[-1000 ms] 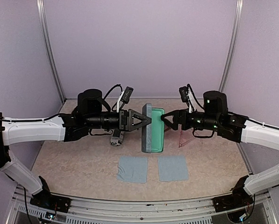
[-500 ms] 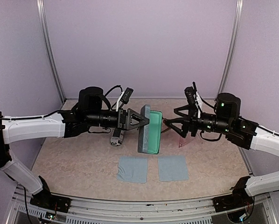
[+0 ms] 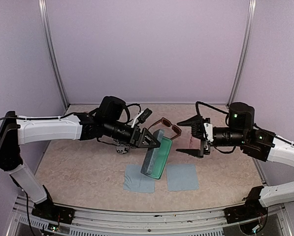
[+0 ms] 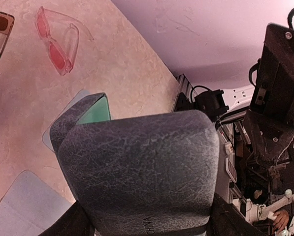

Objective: Organize the sunglasses
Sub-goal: Pass from the left arm to the right, then place the opened sunglasses case at the center of the board, then fold the glasses cleaning cloth at the center of the board.

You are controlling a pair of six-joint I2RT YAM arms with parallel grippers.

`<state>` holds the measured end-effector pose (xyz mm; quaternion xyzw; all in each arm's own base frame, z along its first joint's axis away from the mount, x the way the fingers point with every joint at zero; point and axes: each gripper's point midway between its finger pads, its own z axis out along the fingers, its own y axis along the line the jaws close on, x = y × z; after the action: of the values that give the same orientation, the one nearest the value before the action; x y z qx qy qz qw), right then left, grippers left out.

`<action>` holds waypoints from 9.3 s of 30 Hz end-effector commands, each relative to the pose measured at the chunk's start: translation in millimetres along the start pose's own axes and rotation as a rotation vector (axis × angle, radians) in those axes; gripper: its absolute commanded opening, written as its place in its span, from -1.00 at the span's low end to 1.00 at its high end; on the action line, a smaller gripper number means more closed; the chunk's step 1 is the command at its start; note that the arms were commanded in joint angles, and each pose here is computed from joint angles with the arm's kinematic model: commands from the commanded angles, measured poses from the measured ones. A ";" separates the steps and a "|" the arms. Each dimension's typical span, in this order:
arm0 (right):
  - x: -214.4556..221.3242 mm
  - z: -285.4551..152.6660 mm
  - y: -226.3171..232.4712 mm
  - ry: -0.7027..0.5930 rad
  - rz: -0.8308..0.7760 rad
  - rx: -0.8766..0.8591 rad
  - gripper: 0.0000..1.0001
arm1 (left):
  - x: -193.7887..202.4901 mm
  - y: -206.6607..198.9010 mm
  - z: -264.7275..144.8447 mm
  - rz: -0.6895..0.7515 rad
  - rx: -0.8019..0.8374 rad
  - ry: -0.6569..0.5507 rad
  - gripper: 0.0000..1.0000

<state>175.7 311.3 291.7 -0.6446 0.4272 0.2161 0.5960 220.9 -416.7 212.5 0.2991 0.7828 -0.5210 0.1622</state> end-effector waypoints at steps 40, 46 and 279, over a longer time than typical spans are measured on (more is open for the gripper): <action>64.6 77.6 20.5 0.390 -0.736 -0.139 -0.40 | 47.4 0.4 27.7 0.035 0.039 0.248 -1.00; 62.3 76.3 21.5 0.383 -0.728 -0.139 -0.84 | 45.8 0.4 28.0 0.038 0.035 0.244 -1.00; 200.9 207.2 75.2 0.689 0.601 -0.200 -1.00 | -5.8 95.2 -268.4 -0.143 -0.821 -0.619 0.97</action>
<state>271.9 449.2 28.0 -0.5827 0.7523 0.1857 0.2450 302.0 -146.2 255.8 -0.0165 0.8578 -0.2451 0.4515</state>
